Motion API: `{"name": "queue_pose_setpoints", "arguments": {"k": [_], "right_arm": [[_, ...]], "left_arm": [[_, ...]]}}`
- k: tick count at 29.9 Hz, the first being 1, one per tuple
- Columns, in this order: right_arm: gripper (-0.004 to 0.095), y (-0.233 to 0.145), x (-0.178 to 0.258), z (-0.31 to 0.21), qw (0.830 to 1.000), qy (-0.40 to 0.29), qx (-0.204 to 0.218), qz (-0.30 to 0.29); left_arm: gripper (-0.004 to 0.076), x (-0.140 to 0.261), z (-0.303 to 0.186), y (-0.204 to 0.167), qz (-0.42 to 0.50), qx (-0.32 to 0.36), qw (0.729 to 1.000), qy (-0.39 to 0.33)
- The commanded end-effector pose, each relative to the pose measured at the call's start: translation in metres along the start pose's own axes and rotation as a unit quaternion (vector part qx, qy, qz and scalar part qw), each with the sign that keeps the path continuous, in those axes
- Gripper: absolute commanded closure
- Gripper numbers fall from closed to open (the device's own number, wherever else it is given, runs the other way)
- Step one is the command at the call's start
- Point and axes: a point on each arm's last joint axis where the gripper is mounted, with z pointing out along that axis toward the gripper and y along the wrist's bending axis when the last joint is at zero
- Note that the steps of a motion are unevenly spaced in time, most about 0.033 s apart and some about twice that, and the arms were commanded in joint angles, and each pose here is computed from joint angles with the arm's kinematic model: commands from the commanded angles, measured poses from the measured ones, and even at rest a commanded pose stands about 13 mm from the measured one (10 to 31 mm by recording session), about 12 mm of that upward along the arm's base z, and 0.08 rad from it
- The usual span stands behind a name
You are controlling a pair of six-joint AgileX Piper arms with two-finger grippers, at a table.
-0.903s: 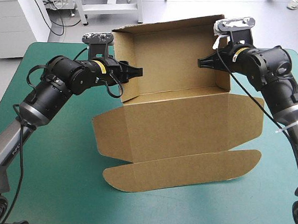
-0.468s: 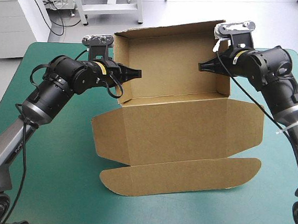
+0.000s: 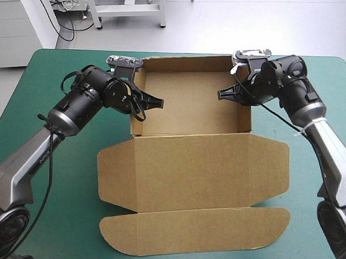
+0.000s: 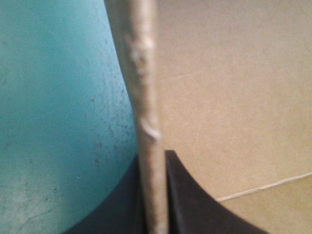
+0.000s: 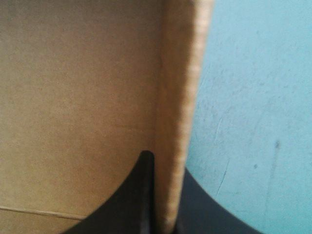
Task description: Fold the box
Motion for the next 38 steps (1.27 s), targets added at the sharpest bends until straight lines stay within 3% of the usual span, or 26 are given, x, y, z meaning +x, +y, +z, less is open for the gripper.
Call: {"name": "queue_pose_setpoints", "arguments": {"k": [1, 12, 23, 29, 32, 35, 38], "right_arm": [[0.0924, 0.004, 0.0, -0.003, 1.0, 0.013, -0.018, -0.015], [0.0924, 0.009, 0.001, 0.038, 0.998, 0.06, -0.03, -0.007], [0.0924, 0.009, 0.003, 0.059, 0.996, 0.083, -0.024, -0.009], [0.09, 0.006, 0.003, 0.059, 0.996, 0.082, -0.014, -0.013], [0.0762, 0.006, 0.003, 0.059, 0.996, 0.082, -0.014, -0.013], [0.0502, 0.006, 0.003, 0.059, 0.996, 0.082, -0.014, -0.013], [0.025, 0.006, 0.002, 0.059, 0.997, 0.081, -0.014, -0.013]], "left_arm": [[0.0731, -0.009, -0.014, -0.007, 0.022, 0.022, 0.999, -0.036], [0.0731, -0.003, 0.045, -0.011, 0.05, 0.003, 0.998, 0.042], [0.0727, 0.003, 0.078, -0.012, 0.041, 0.042, 0.993, 0.1], [0.0538, -0.001, 0.078, 0.016, -0.029, 0.085, 0.987, 0.135], [0.0407, 0.002, 0.077, 0.026, -0.007, 0.069, 0.985, 0.159], [0.0267, 0.002, 0.075, 0.028, 0.0, 0.058, 0.986, 0.158], [0.0198, -0.001, 0.071, 0.026, -0.001, 0.064, 0.986, 0.155]]}}
